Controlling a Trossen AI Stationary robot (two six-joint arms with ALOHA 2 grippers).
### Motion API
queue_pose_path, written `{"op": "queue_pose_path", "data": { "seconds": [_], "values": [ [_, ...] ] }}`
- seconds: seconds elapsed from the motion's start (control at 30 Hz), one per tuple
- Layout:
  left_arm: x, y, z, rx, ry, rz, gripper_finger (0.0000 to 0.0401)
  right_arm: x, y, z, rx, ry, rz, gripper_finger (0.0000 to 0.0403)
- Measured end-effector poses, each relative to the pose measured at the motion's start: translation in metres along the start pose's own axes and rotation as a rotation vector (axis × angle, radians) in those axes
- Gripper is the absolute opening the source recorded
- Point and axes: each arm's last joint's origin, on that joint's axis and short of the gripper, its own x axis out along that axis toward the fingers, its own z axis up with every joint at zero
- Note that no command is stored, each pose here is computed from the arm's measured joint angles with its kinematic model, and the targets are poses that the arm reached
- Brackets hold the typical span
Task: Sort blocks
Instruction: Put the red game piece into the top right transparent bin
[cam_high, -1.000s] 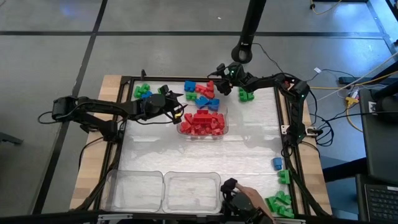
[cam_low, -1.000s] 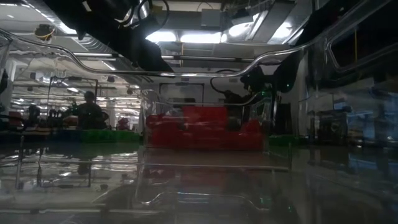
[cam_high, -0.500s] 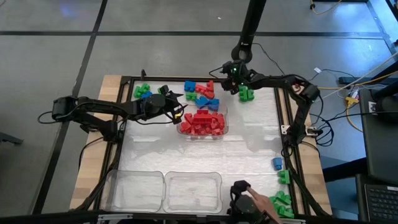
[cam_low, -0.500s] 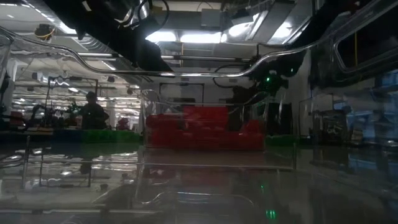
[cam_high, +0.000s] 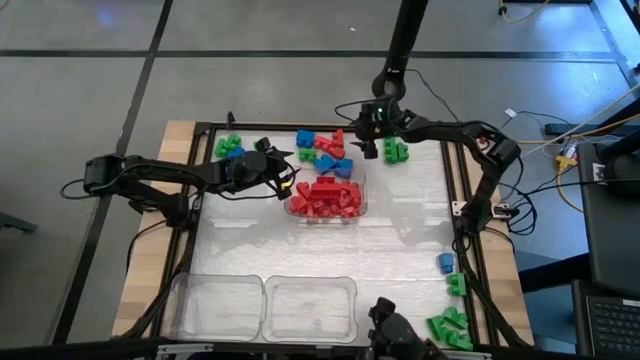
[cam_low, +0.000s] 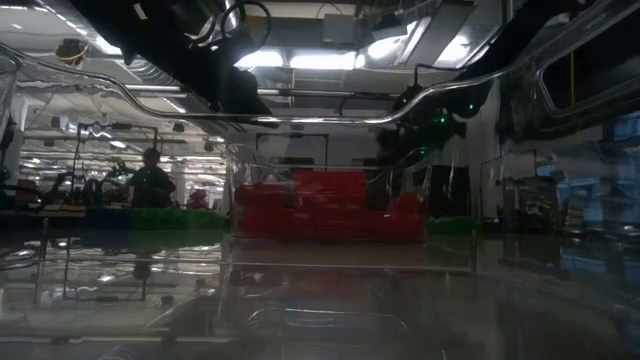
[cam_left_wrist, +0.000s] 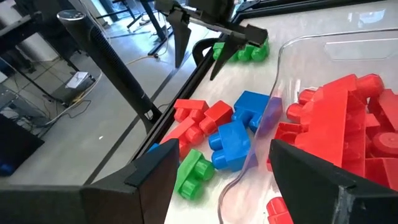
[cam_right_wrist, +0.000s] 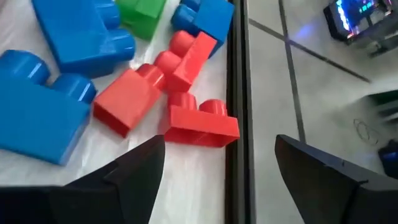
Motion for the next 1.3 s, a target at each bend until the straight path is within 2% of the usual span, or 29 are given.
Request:
{"op": "queue_pose_path", "data": {
  "seconds": [0.17,0.33,0.6,0.97,1.3],
  "values": [
    [0.0,0.0,-0.001,0.005,0.012,-0.002,0.0241,0.015,0.001,-0.006,0.011,-0.035,-0.02,0.0303],
    [0.0,0.0,-0.001,0.006,0.011,-0.002,0.0241,0.029,-0.003,-0.008,0.009,-0.069,0.013,0.0303],
    [0.0,0.0,-0.002,-0.001,0.019,-0.004,0.0241,0.046,-0.013,-0.01,0.061,-0.043,0.133,0.0303],
    [0.0,0.0,-0.002,-0.021,0.02,-0.004,0.0241,0.048,-0.015,-0.013,0.156,-0.028,0.126,0.0303],
    [0.0,0.0,-0.001,0.003,0.011,-0.002,0.0241,0.048,-0.015,-0.013,0.16,-0.021,0.13,0.0303]
  ]
}}
